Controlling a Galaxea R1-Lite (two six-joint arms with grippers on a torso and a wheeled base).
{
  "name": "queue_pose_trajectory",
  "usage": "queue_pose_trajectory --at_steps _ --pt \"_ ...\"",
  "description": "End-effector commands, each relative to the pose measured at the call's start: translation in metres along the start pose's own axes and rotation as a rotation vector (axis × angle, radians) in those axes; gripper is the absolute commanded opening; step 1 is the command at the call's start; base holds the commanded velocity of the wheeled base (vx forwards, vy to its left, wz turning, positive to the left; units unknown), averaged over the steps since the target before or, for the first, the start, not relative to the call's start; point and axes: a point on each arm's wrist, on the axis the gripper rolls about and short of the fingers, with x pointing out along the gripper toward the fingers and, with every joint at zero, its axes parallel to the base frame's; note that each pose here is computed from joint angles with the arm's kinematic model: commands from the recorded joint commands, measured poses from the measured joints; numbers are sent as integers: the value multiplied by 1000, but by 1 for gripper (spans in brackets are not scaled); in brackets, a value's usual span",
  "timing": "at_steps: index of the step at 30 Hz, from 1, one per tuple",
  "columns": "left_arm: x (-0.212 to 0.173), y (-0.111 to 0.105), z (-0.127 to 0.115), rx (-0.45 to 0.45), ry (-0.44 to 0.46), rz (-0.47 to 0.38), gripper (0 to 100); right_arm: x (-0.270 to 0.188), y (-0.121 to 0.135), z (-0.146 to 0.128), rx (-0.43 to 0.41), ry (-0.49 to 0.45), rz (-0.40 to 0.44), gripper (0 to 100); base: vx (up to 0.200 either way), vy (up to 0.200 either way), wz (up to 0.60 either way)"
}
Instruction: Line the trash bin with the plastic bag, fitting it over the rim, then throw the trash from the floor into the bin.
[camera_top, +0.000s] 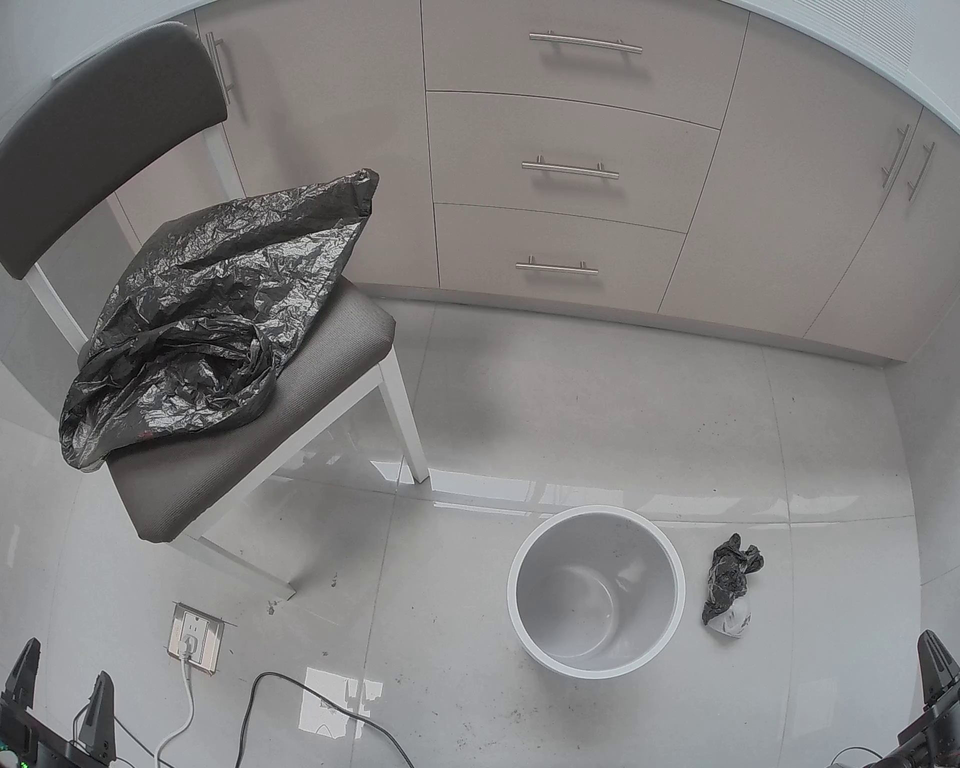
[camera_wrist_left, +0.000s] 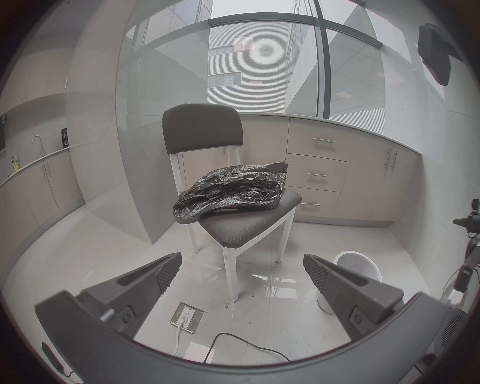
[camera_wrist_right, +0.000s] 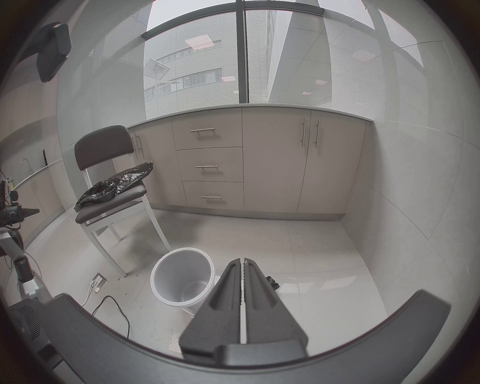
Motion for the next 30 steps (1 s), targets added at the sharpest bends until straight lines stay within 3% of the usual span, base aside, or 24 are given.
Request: queue_pose_trajectory --at_steps 1,22,25,26,30 --pt "0 0 -5 -2 1 2 100 0 0 -5 1 -1 -1 0 0 0 0" --pt "-1 0 -3 6 -8 6 100 0 0 -5 -2 1 -1 0 0 0 0" --pt "-8 -1 29 -44 -88 -19 100 0 0 -5 -2 -1 1 0 0 0 0" --pt "-8 -2 65 -126 -96 -55 100 0 0 -5 -4 -1 4 0 0 0 0" --pt "-1 -4 105 -122 -113 -71 100 0 0 -5 -2 -1 1 0 0 0 0"
